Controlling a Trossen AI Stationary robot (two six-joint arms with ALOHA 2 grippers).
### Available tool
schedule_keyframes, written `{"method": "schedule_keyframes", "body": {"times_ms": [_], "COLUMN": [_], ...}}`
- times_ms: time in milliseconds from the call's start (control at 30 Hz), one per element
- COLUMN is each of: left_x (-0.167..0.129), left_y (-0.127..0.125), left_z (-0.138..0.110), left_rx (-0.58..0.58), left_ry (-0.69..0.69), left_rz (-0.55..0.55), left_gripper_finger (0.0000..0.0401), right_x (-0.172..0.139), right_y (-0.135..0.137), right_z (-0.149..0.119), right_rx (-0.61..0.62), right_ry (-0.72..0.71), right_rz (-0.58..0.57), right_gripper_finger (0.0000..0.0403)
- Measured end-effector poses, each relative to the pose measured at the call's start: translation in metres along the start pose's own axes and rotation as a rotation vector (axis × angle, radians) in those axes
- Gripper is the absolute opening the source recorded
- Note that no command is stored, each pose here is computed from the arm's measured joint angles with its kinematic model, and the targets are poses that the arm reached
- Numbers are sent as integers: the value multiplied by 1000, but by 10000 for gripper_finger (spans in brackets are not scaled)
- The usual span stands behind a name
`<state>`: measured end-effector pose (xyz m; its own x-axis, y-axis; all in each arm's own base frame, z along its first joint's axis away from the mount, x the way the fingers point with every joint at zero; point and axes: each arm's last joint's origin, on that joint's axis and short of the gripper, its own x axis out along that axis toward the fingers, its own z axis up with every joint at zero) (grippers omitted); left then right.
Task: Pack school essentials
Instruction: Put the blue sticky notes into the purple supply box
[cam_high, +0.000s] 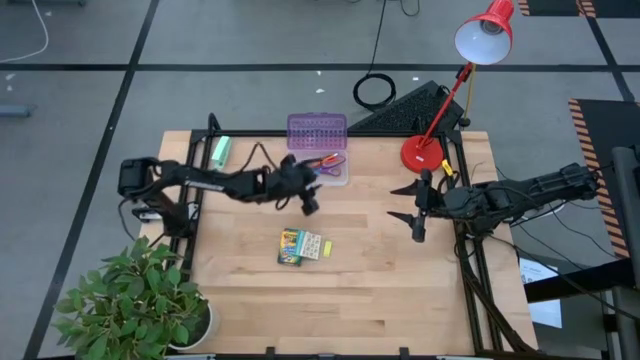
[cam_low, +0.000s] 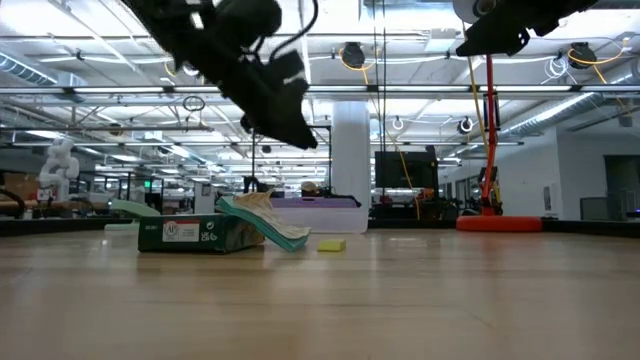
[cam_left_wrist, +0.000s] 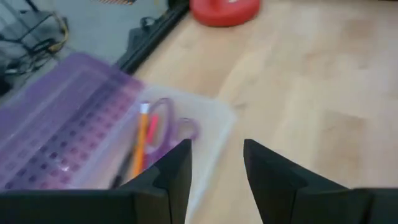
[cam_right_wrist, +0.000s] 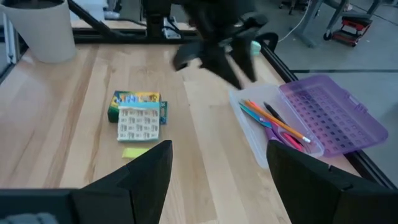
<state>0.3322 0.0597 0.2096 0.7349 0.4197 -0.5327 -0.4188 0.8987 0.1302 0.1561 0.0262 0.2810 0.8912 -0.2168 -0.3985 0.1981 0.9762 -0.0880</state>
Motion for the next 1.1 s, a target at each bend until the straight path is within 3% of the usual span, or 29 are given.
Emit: {"method": "schedule_keyframes", "body": {"times_ms": [233, 400, 633, 833, 933, 1100], "left_x": [-35, -51, -62, -72, -85, -112], "left_y": [-65, -90, -102, -111, -107, -96], "left_z": [-11, -21, -23, -26, -23, -26], "left_rx": [17, -62, -196, -252, -279, -261], "left_ry": [26, 51, 79, 108, 123, 143], "left_rz": [-50, -62, -155, -219, -219, -108], "left_gripper_finger": [149, 150, 150, 150, 150, 150], "right_x": [11, 26, 56, 95, 112, 141], "right_y": [5, 13, 26, 32, 28, 24], "right_z": [4, 8, 12, 8, 5, -8], "right_rx": [11, -20, -59, -53, -24, 60], "right_ry": [-20, -48, -98, -105, -111, -66], "right_rz": [2, 4, 2, 145, 168, 212], "right_gripper_finger": [256, 256, 256, 256, 256, 256]}}
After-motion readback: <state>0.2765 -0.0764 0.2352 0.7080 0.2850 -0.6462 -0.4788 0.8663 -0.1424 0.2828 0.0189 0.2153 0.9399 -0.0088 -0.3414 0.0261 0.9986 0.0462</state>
